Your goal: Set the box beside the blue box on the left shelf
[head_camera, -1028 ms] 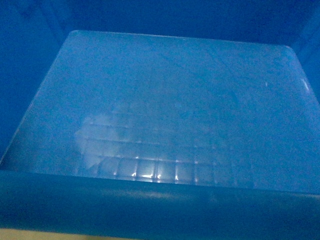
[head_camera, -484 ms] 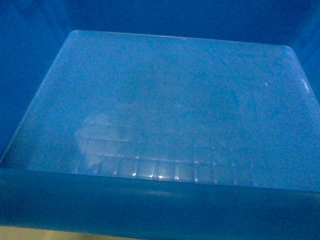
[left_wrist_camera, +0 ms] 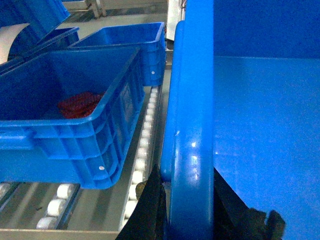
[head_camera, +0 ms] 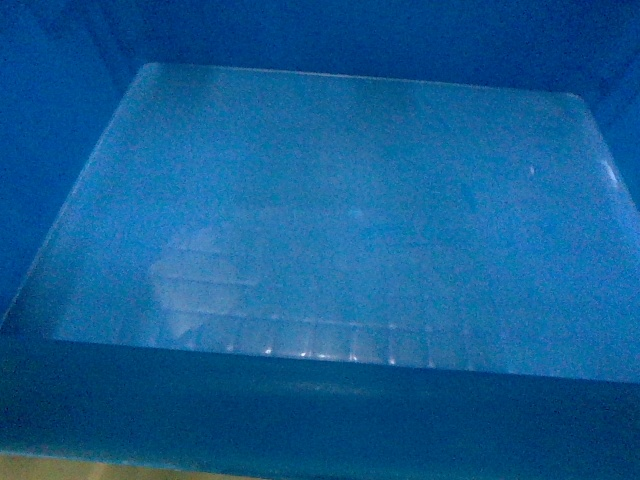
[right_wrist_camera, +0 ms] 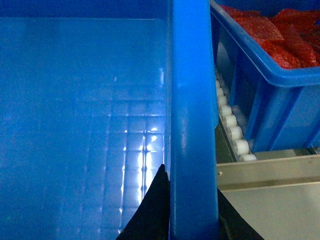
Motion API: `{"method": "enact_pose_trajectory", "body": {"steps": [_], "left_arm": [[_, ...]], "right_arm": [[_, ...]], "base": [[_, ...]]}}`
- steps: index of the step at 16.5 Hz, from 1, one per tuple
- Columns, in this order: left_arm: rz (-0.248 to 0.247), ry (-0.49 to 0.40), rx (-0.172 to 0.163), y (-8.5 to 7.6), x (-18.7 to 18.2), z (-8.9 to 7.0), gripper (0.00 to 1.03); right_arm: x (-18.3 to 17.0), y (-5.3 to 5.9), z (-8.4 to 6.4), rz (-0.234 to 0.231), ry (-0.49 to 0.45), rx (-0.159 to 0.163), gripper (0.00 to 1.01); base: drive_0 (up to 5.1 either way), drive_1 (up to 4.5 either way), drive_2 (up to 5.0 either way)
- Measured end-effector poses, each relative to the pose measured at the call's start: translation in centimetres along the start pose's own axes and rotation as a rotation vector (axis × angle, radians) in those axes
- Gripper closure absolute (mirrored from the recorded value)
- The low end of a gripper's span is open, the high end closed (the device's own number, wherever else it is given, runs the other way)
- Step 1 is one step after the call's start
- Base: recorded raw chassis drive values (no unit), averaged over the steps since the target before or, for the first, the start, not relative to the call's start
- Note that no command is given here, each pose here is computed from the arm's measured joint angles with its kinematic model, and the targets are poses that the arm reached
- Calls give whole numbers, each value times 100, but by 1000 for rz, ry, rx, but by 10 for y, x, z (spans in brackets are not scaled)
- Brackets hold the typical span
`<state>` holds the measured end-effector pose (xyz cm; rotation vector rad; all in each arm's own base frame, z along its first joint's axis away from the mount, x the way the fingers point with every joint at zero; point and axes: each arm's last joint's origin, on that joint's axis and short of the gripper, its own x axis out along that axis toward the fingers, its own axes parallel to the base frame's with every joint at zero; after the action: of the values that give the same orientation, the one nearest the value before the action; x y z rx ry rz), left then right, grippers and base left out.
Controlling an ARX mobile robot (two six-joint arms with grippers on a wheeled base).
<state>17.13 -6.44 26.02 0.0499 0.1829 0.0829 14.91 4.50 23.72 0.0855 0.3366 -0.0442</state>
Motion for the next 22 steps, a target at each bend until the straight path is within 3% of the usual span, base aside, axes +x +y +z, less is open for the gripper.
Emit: {"method": "enact_pose_trajectory", "body": {"steps": [8,22], "left_arm": [[-1,-1,0,0,0,0,89],[-1,2,2,0,0,0,89]], "right_arm": [[0,0,0,0,-1,0,92],[1,0,0,-1,3,-1,92]], "base": [[8,438,-421],[0,0,0]]}}
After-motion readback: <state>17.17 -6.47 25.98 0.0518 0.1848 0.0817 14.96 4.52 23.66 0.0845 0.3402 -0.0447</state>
